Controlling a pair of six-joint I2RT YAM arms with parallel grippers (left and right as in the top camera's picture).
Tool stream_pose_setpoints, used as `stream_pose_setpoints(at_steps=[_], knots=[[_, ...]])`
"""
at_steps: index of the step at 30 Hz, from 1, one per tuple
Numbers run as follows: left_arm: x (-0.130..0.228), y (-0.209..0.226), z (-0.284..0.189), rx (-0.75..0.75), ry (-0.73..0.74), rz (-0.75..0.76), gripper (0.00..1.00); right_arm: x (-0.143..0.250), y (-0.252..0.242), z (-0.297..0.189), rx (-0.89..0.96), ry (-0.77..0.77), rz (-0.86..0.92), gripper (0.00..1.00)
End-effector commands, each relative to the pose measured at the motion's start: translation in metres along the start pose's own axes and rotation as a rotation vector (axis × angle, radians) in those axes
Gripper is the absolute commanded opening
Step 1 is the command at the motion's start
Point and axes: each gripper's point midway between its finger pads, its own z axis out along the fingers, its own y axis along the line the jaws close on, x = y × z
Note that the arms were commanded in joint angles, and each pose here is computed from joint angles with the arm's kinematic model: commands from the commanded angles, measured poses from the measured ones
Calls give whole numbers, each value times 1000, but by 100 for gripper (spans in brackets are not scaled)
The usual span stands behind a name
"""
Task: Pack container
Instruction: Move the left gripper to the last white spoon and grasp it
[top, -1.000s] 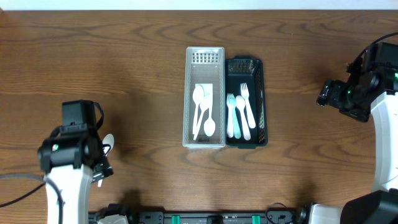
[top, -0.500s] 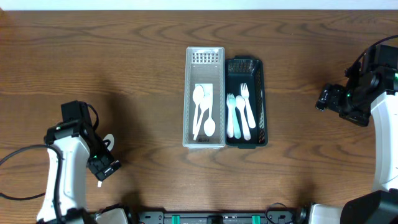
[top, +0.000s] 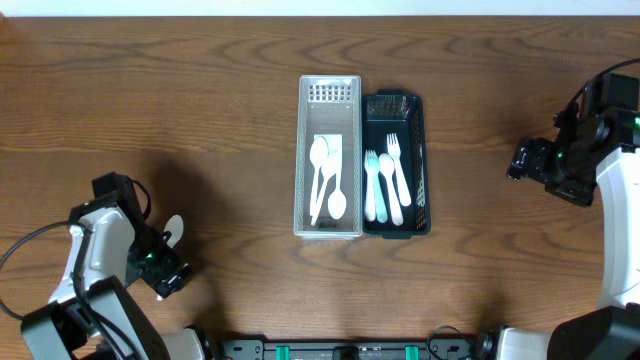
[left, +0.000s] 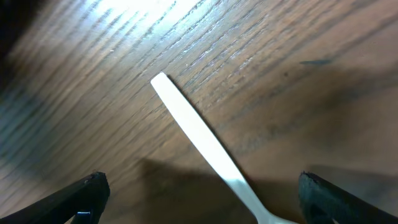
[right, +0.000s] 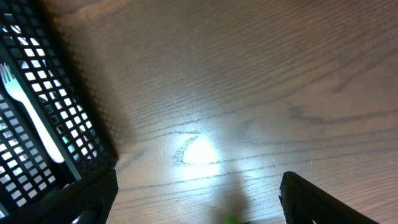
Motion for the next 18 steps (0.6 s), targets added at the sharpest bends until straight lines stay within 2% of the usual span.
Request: stream_pose_setpoints(at_steps=[1,6,13,15,16,18], knots=[[-4,7,11,-36,-18,-19,97,2,1,1,-6,11,-13,87],[-12,5,17,-34,-74,-16,85,3,1,1,-5,14,-13,87],[-18,-1,17,-5,-111,-16,55,4,0,1,-4,19,-12,87],[-17,-4,17,7,-106,-17,41,5,0,1,-4,21,-12,87],[-17,-5,18,11,-103,-18,37,5,0,1,-4,21,-12,87],[-16,-7,18,20,-100,-19,37,5,0,1,-4,20,-12,87]])
